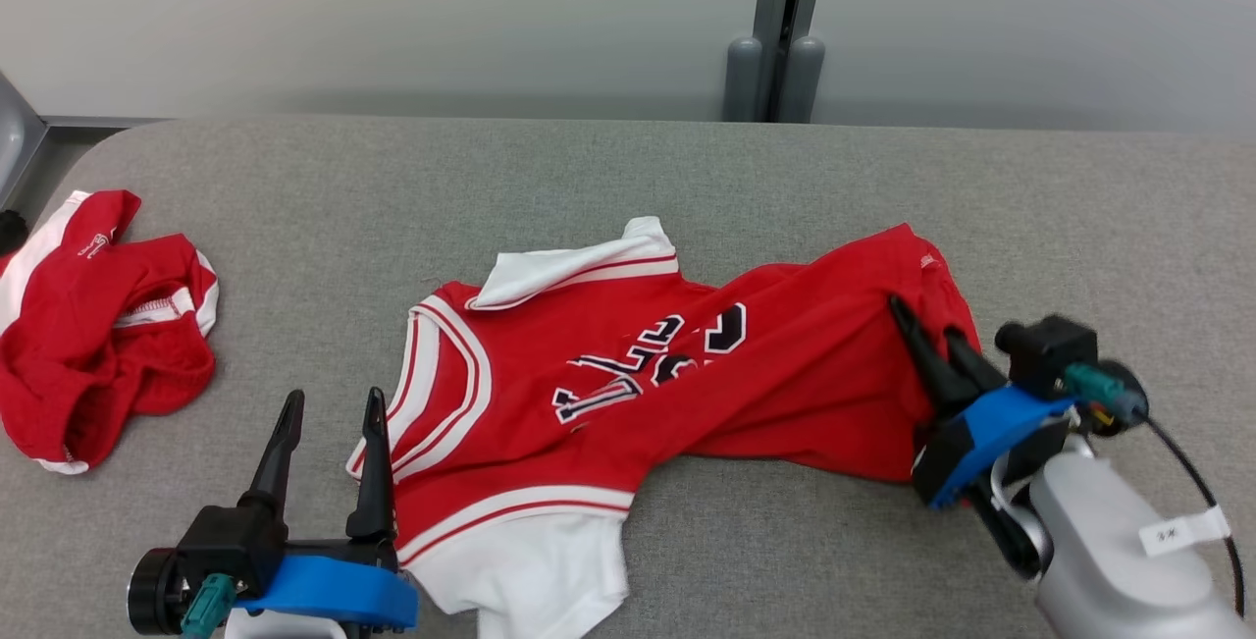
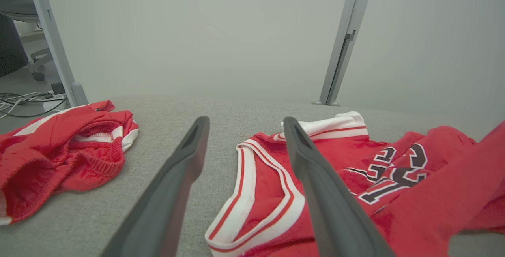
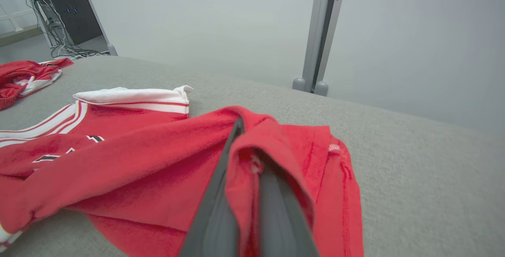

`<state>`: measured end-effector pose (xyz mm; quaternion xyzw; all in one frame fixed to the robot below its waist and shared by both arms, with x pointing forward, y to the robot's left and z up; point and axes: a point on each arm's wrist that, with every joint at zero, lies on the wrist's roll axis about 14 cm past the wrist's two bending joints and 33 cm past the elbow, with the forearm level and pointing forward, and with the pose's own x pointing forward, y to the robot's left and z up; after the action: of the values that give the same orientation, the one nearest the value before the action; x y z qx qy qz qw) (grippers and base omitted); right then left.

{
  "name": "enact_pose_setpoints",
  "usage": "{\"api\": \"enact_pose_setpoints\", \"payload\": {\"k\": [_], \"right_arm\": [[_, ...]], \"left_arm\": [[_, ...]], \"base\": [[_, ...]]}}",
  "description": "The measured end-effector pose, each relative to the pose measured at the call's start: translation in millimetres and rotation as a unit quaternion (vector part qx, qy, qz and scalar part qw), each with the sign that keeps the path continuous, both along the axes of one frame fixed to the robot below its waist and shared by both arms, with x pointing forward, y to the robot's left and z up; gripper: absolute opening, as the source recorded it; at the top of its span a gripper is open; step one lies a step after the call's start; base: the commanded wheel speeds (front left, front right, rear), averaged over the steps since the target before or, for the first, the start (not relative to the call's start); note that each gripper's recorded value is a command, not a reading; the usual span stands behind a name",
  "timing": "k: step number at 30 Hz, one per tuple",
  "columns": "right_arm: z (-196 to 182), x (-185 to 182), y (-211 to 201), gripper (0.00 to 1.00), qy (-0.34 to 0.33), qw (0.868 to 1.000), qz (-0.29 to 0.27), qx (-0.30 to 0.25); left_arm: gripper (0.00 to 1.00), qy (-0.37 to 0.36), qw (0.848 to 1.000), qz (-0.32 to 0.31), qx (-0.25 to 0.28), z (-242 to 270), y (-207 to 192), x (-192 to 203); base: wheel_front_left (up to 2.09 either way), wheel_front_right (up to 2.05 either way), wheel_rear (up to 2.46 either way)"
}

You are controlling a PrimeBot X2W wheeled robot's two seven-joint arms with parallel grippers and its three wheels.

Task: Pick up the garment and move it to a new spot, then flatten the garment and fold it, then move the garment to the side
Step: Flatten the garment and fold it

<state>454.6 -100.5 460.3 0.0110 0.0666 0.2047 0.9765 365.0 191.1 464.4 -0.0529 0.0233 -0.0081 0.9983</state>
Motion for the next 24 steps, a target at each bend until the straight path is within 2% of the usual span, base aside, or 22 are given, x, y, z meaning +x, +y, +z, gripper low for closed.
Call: {"api": "enact_pose_setpoints", "payload": {"k": [6,12,16,24], "right_arm": [[39.6,47.3,2.3,0.0,-0.052,0.999,-0.001,-0.007],[27.3,43.9,20.1,0.0,-0.03,0.999,0.021,-0.001],[-6.0,6.8,20.4,0.0,0.012,0.999,0.035,-0.005],[-38.5,-70.3,18.5,0.0,0.059,0.997,0.05,0.014]], "left_arm": [[1.0,-0.001,1.0,0.004,-0.002,0.4,2.7,9.1],[1.0,0.004,1.0,0.01,-0.01,-2.7,5.9,7.9],[1.0,0.007,1.0,0.01,-0.013,-4.5,4.6,2.3],[1.0,0.005,1.0,-0.01,-0.014,-3.2,-8.5,0.1]], "base": [[0.0,0.0,0.0],[0.0,0.0,0.0],[0.0,0.0,0.0],[0.0,0.0,0.0]]}}
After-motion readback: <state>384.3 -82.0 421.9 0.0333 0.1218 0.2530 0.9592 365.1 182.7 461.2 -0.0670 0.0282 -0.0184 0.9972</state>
